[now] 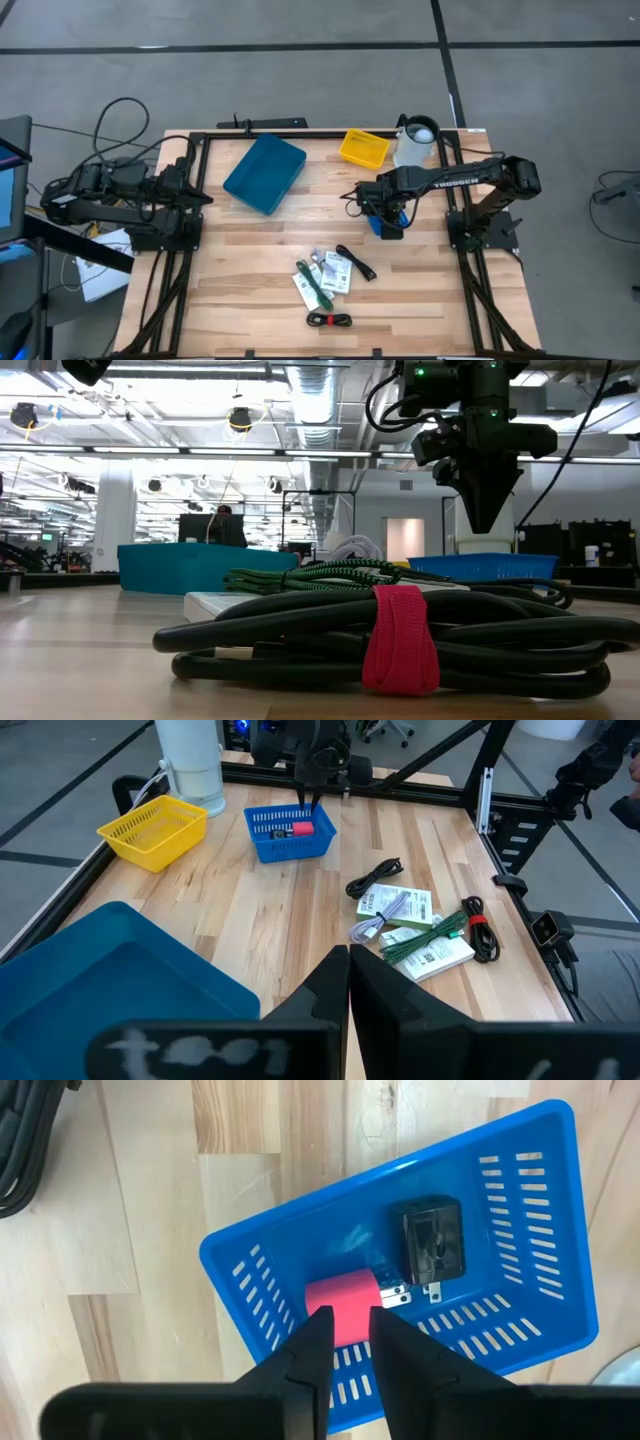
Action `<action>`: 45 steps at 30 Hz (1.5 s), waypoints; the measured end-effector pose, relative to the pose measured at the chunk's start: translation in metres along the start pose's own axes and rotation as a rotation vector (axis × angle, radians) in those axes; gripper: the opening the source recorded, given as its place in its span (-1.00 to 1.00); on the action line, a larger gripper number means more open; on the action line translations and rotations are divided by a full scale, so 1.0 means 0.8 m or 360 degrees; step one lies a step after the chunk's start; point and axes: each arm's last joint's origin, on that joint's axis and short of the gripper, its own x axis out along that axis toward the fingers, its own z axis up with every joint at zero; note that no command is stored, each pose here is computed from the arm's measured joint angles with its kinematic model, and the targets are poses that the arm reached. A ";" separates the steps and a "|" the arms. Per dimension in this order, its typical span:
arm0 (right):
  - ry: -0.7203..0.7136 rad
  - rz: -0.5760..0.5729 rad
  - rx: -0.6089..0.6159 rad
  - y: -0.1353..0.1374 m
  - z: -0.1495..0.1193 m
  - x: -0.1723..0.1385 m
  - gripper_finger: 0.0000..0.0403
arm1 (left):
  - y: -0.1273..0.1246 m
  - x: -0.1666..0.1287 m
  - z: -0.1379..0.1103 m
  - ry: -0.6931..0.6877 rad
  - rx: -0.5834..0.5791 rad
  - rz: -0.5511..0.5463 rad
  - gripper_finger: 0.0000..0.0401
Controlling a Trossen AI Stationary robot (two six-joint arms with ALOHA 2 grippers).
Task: Pick and place items into bin
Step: Put the top black charger cable into the dark blue bin
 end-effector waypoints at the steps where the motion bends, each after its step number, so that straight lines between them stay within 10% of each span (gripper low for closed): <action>1: -0.0003 0.0000 0.0000 0.000 0.000 0.000 -0.70 | 0.000 0.000 0.000 0.0000 0.0001 -0.0001 -1.00; 21: -0.0066 -0.0002 0.0024 0.010 0.006 0.000 -0.66 | 0.000 0.000 0.000 0.0001 0.0001 0.0000 -1.00; 45: -0.0722 0.0237 0.0376 0.159 0.036 -0.019 -0.65 | 0.000 0.000 0.000 0.0001 0.0000 0.0000 -1.00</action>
